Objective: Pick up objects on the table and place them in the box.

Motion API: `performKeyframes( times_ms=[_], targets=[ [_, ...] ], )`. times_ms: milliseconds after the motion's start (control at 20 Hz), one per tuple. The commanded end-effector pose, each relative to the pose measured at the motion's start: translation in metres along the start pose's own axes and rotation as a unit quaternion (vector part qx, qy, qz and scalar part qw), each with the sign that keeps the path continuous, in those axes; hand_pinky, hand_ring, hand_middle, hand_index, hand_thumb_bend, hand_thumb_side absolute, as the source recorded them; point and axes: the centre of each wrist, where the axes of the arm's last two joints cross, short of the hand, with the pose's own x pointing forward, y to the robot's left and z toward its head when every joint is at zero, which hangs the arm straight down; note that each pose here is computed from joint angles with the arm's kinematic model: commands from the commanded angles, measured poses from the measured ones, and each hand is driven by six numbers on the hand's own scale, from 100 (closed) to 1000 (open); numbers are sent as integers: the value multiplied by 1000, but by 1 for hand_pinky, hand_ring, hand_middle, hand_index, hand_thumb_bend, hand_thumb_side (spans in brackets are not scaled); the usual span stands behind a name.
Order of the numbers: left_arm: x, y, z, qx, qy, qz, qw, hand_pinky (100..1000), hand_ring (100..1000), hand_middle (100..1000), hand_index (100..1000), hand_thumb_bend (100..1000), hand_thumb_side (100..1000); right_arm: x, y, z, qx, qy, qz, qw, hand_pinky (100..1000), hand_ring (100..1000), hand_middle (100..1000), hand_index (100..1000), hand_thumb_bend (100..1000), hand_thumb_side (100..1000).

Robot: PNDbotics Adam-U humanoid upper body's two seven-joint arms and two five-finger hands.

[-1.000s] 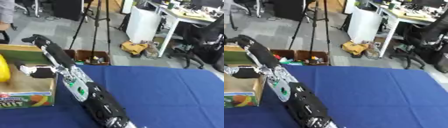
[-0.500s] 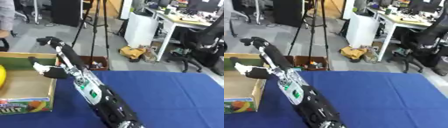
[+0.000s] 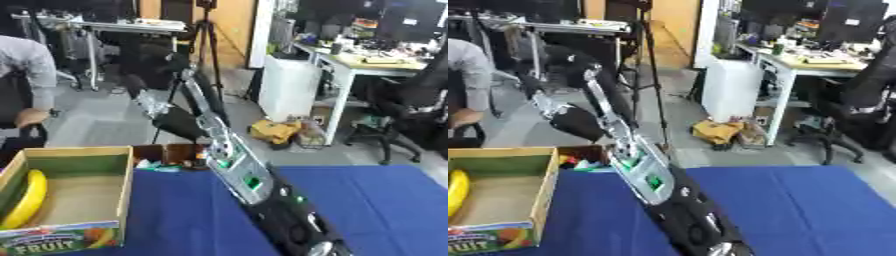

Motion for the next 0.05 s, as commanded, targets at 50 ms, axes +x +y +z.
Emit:
performKeyframes(
  times_ms=[50],
  targets=[
    [8, -3, -8, -4, -26, 0, 1000, 514, 611, 684, 865, 100, 900, 22, -20, -4, -24, -24, -17, 999, 802, 931, 740, 879, 273, 701]
  ],
)
